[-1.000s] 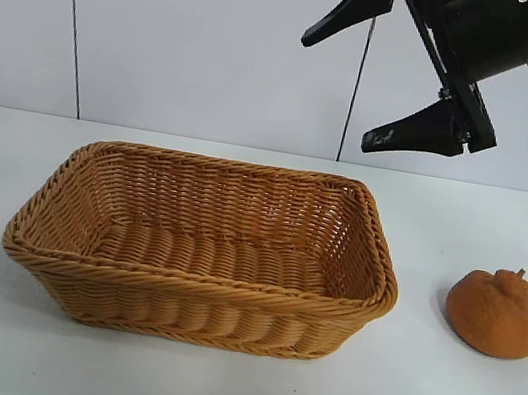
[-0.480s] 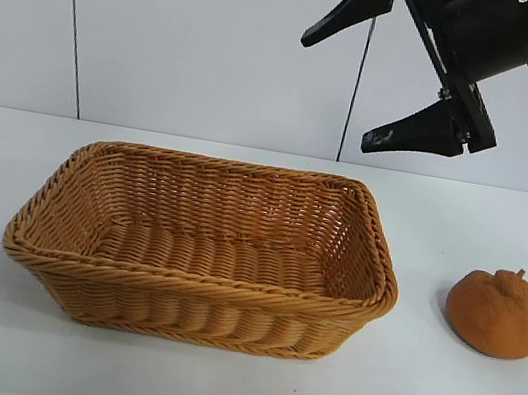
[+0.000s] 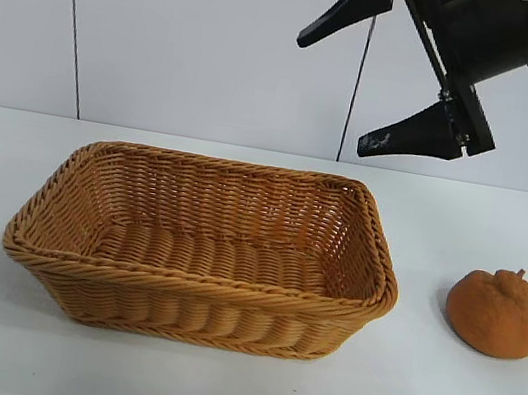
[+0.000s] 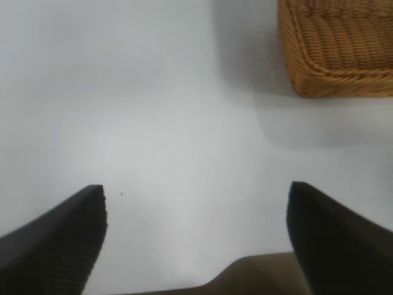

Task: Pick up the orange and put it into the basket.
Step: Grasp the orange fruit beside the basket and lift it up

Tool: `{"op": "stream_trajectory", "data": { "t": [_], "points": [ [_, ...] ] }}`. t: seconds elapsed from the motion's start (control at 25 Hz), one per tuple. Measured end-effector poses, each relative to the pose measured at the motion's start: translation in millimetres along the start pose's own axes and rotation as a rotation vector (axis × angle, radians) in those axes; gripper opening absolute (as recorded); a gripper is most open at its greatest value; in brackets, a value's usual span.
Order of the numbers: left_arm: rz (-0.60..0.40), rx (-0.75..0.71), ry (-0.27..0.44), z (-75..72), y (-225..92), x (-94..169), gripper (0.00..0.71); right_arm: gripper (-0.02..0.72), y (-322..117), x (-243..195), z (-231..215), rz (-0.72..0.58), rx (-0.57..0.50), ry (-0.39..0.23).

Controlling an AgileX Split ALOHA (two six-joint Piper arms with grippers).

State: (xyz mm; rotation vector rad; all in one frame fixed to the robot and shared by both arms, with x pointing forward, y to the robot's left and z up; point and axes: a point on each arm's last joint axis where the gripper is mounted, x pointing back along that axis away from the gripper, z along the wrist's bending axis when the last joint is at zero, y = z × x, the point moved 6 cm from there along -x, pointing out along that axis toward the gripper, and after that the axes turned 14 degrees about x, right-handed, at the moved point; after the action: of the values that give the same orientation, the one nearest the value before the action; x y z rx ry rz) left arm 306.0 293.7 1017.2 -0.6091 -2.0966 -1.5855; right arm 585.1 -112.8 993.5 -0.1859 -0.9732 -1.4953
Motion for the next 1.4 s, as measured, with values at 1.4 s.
{"op": "stream_trajectory", "data": {
  "t": [1.4],
  "points": [
    [-0.151,-0.001,-0.049,0.7,-4.4,21.3,0.576,0.694,1.3,82.9,-137.9,0.282,-0.081,-0.619]
  ]
}}
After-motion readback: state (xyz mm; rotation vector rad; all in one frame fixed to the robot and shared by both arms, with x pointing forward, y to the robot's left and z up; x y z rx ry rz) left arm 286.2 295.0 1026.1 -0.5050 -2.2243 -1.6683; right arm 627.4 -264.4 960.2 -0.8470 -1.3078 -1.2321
